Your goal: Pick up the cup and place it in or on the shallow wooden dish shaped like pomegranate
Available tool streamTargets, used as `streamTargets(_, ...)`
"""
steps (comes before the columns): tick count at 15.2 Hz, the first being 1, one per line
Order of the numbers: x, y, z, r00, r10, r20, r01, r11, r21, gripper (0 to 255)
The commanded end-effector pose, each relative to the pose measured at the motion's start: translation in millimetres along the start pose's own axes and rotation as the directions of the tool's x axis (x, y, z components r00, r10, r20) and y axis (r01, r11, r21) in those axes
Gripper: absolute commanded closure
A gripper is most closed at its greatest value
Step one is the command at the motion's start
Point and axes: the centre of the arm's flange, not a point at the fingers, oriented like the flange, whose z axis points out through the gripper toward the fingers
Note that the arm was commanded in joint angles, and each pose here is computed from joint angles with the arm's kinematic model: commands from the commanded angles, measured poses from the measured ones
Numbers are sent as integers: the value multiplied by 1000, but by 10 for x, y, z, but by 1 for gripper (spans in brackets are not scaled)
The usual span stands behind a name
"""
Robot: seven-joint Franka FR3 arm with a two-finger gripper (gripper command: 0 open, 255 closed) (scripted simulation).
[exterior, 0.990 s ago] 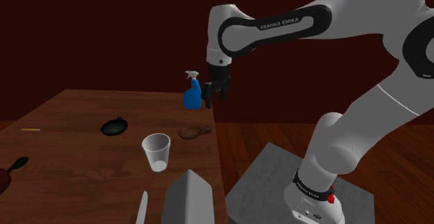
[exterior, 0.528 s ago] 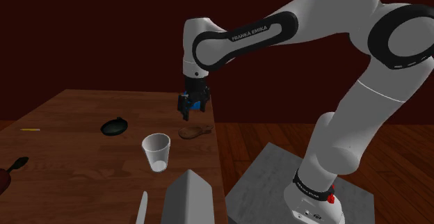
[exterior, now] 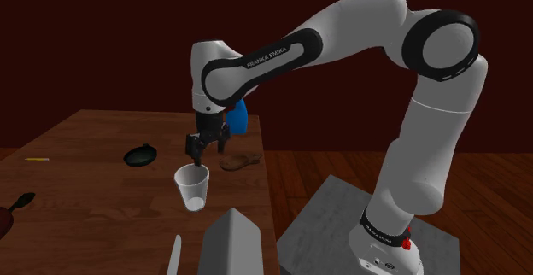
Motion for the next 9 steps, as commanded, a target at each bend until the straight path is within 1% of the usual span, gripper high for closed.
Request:
streamTargets(1,120,-167,111,1000,-6,5,6,1000,10,0)
streamTargets(9,117,-171,511,1000,-6,5,6,1000,10,0)
